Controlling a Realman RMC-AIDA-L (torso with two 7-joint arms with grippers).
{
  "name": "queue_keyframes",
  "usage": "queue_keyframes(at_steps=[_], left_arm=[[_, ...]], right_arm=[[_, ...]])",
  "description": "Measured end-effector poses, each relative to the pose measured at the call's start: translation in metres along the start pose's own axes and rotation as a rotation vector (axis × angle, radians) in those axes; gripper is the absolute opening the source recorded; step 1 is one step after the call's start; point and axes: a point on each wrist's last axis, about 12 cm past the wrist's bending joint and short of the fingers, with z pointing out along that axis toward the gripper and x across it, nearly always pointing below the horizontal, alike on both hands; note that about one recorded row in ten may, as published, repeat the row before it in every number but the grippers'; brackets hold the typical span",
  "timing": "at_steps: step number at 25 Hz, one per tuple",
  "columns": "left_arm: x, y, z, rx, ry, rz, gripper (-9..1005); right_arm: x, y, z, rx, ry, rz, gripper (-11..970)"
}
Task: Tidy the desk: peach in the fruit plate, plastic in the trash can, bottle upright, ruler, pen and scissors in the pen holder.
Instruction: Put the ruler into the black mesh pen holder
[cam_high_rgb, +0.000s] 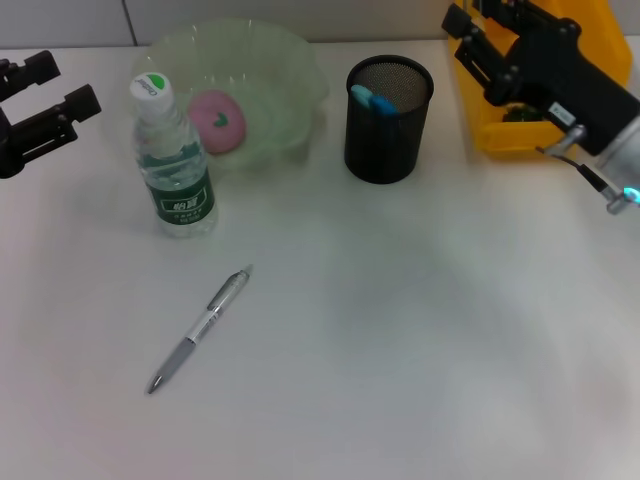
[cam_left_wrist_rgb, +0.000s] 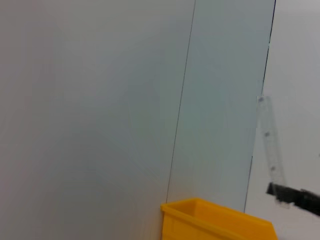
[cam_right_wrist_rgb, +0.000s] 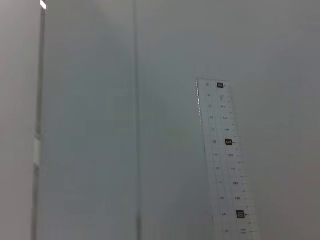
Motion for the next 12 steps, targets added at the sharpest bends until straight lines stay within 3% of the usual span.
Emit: queue_keyframes(at_steps=[4, 12], left_arm=[[-0.001, 0.001, 0.002, 0.0, 0.0, 0.001, 738], [-0.001, 0.004, 0.009, -0.008, 0.0, -0.004, 738]], right_arm=[[0.014, -0.002, 0.015, 0.037, 0.096, -0.048, 385], [0.022, -0.004, 0.026, 0.056, 0.173, -0.051, 384]])
